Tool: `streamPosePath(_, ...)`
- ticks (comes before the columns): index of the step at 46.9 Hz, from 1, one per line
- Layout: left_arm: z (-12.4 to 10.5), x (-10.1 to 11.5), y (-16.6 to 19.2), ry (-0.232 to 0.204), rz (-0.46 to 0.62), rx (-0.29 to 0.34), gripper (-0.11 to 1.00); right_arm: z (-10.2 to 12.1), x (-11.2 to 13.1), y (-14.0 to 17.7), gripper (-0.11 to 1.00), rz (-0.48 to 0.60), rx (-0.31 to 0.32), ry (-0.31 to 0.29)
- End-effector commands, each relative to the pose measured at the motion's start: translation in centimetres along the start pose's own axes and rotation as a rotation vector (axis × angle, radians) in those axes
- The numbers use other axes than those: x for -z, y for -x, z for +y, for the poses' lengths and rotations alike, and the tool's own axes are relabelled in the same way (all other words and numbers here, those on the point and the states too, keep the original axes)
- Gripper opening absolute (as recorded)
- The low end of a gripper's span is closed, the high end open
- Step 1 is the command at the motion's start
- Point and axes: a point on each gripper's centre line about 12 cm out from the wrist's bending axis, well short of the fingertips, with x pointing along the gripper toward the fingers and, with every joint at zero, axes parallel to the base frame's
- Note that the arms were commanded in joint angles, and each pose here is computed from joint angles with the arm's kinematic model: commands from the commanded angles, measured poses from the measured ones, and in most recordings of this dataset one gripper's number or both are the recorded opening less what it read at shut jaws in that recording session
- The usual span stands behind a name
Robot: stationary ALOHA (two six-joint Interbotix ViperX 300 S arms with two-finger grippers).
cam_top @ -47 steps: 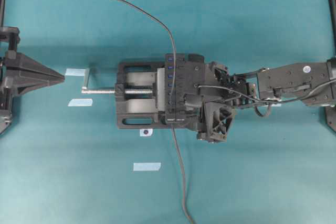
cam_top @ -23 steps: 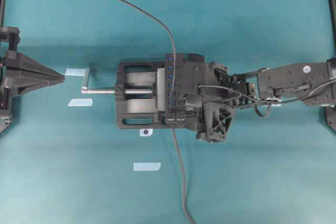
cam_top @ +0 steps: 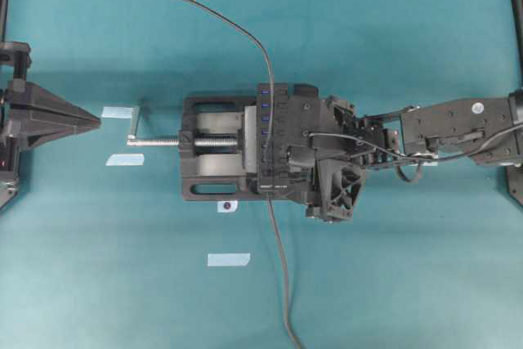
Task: Insert the USB into the front port of the fixed hub.
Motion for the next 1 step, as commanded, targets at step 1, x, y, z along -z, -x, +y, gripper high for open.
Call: streamPosePath(1,-0.05,-0.81,0.01,-0.002,-0.02,0.002,0.0,0.13,-0.99,0.84,0.82,-0.039,-0.007,-0.006)
